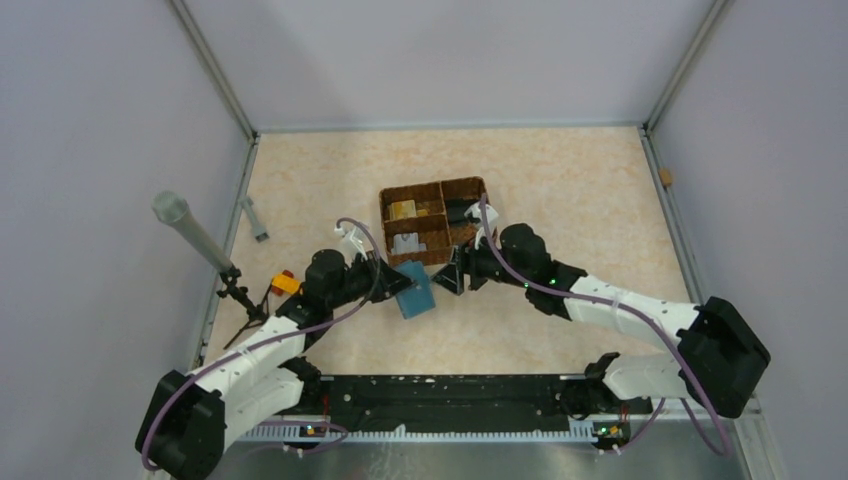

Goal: Put the credit cards into the card holder
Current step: Close the card holder.

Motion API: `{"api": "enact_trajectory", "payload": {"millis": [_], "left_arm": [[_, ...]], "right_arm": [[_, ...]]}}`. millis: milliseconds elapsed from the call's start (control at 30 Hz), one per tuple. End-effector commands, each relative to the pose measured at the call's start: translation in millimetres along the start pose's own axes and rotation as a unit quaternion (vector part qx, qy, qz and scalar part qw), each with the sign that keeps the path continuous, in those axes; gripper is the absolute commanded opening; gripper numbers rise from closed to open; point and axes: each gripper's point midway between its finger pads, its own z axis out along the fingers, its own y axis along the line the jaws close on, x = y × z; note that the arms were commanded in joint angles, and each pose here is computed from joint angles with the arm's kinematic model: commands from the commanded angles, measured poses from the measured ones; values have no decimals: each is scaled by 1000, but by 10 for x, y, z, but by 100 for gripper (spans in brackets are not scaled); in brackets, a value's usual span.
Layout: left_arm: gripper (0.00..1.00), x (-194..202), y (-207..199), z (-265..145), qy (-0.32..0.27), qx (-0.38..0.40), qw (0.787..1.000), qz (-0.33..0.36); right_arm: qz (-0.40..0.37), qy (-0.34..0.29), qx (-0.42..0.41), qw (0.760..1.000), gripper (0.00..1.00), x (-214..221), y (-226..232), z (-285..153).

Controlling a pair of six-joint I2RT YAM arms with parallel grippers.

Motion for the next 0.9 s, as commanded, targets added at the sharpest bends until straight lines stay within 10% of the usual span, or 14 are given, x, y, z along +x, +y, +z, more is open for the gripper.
{"api": "enact_trajectory", "payload": {"millis": [0, 867], "left_arm": [[0, -140, -123, 25, -14, 9, 1000, 15], [0, -94, -81, 48, -2, 3, 1000, 8]], "right_arm": [[-11, 5, -10, 1000, 61, 24, -3, 9], [10, 28, -62, 998, 20, 39, 126, 305]]}}
